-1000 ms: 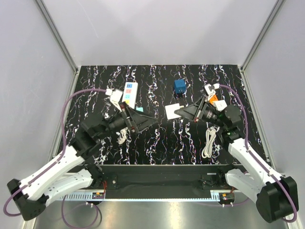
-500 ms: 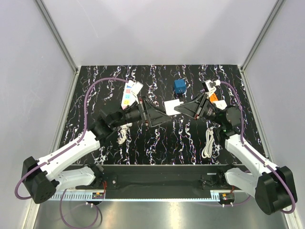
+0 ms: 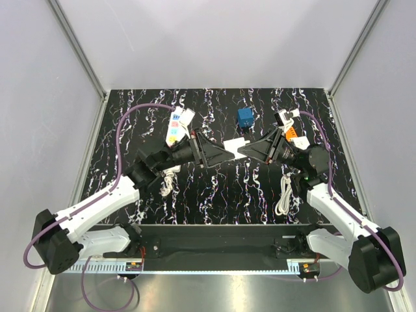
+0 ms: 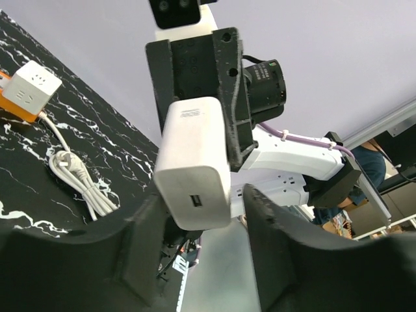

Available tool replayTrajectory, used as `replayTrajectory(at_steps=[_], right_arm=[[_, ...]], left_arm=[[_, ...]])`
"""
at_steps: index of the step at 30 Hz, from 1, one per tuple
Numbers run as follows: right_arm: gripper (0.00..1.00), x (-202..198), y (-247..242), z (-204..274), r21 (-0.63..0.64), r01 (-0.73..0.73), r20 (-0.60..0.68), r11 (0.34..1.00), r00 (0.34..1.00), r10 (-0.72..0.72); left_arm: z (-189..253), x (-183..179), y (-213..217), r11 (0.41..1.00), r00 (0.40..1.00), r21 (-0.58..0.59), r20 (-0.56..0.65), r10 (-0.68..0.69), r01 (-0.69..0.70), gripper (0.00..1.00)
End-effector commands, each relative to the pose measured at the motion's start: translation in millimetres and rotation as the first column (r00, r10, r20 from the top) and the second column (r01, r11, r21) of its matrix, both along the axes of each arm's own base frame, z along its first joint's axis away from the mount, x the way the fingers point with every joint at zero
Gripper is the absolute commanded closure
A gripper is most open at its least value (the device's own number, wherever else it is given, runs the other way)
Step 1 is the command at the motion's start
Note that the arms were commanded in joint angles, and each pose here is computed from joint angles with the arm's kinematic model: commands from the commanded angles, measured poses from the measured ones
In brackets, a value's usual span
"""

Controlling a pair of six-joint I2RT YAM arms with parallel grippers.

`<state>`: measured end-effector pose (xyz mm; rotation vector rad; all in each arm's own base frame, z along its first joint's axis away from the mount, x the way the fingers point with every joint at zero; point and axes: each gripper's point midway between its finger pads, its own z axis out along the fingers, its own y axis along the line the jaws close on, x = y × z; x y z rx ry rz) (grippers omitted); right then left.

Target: Insert the plug

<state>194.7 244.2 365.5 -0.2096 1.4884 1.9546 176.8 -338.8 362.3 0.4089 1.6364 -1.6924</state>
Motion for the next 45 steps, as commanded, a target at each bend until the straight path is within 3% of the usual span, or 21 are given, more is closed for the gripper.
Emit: replayTrajectory(at_steps=[1,5,9,11,12,13,15,17,19,21,23,24,26,27,29,31,32,40,42,43,45], right_arm=[[1.0,-15.7,-1.6,20.7,0.035,-0.024,0.098,0.999,0.995,0.021],[1.0,-13.4,0.7,14.1,0.02,-0.034,0.075,0.999,0.997,0.032],[1.0,-9.3,3.0,2.9,0.004,-0.036,0.041,0.999,0.999,0.036],[0.96,-6.8,4.9,-4.4,-0.017,-0.043,0.011,0.999,0.999,0.043],[0.9,-5.8,5.6,-6.1,-0.028,-0.041,0.017,0.999,0.999,0.041],[0.72,-3.9,6.5,-9.7,-0.046,-0.043,-0.004,0.998,0.999,0.043],[0.54,-3.2,6.8,-10.7,-0.074,-0.029,0.02,0.997,0.999,0.03],[0.19,2.2,6.8,-19.5,-0.104,0.002,-0.023,0.995,1.0,-0.004],[0.02,4.2,2.7,-20.6,-0.125,0.057,-0.016,0.99,0.998,-0.06],[0.0,0.5,-2.5,-12.5,-0.137,0.109,0.043,0.985,0.994,-0.104],[0.0,6.6,-6.2,-19.8,-0.184,0.164,0.021,0.969,0.986,-0.163],[0.0,4.1,-8.6,-10.1,-0.183,0.181,0.043,0.966,0.983,-0.176],[0.0,5.5,-11.0,-15.1,-0.224,0.202,0.028,0.954,0.979,-0.2],[0.0,3.2,-13.0,-9.0,-0.222,0.214,0.044,0.951,0.977,-0.209],[0.0,6.3,-15.5,-13.7,-0.244,0.237,0.031,0.94,0.971,-0.236],[0.0,6.1,-16.4,-15.7,-0.252,0.246,0.039,0.936,0.969,-0.244],[0.0,6.4,-16.3,-17.5,-0.26,0.245,0.041,0.934,0.969,-0.243],[0.0,5.7,-17.7,-40.8,-0.362,0.232,0.036,0.903,0.971,-0.235],[0.0,4.8,-18.8,-44.3,-0.374,0.238,0.053,0.896,0.97,-0.236],[0.0,4.9,-19.3,-46.9,-0.382,0.239,0.051,0.893,0.97,-0.238],[0.0,6.8,-19.1,-51.7,-0.393,0.239,0.051,0.888,0.97,-0.239]], left_arm=[[33.7,2.5,-1.5,0.997,0.997,-0.08,0.075,0.003,0.003,0.51],[34.8,2.6,-5.5,0.995,0.997,-0.093,0.069,-0.018,0.024,0.59],[34.1,3.6,-6.1,0.996,0.997,-0.089,0.069,-0.015,0.021,0.96],[32.8,4.9,-6.0,0.997,0.997,-0.076,0.073,-0.008,0.014,1.0],[29.4,6.3,-5.7,0.999,0.998,-0.049,0.061,-0.003,0.006,1.0],[26.4,7.7,-5.8,1.0,0.998,-0.024,0.057,-0.001,0.002,1.0],[13.8,12.4,-1.3,0.997,0.998,0.079,0.063,0.015,-0.02,1.0],[0.7,23.6,8.4,0.982,0.994,0.169,0.088,0.071,-0.085,1.0],[-12.4,32.5,27.6,0.957,0.99,0.255,0.062,0.125,-0.137,1.0],[-23.4,41.7,53.9,0.92,0.981,0.343,0.058,0.183,-0.192,1.0],[-36.0,53.5,79.5,0.859,0.966,0.443,0.08,0.246,-0.255,1.0],[-50.2,59.8,106.8,0.791,0.95,0.547,0.026,0.312,-0.274,1.0],[-67.9,80.0,150.4,0.669,0.914,0.664,0.056,0.401,-0.334,1.0],[-81.6,80.0,166.5,0.612,0.906,0.732,0.015,0.424,-0.299,1.0],[-94.6,95.8,198.7,0.488,0.865,0.81,0.046,0.499,-0.325,1.0],[-109.1,117.9,237.1,0.296,0.823,0.896,0.12,0.555,-0.33,1.0],[-112.2,125.1,244.3,0.251,0.828,0.913,0.143,0.542,-0.322,1.0],[-112.0,212.1,252.5,0.173,0.827,0.933,0.182,0.533,-0.316,1.0],[-110.2,225.0,248.4,0.176,0.859,0.931,0.205,0.469,-0.319,1.0],[-111.7,224.5,241.2,0.21,0.888,0.93,0.194,0.417,-0.302,1.0],[-120.4,214.7,232.8,0.225,0.952,0.938,0.215,0.22,-0.264,1.0]])
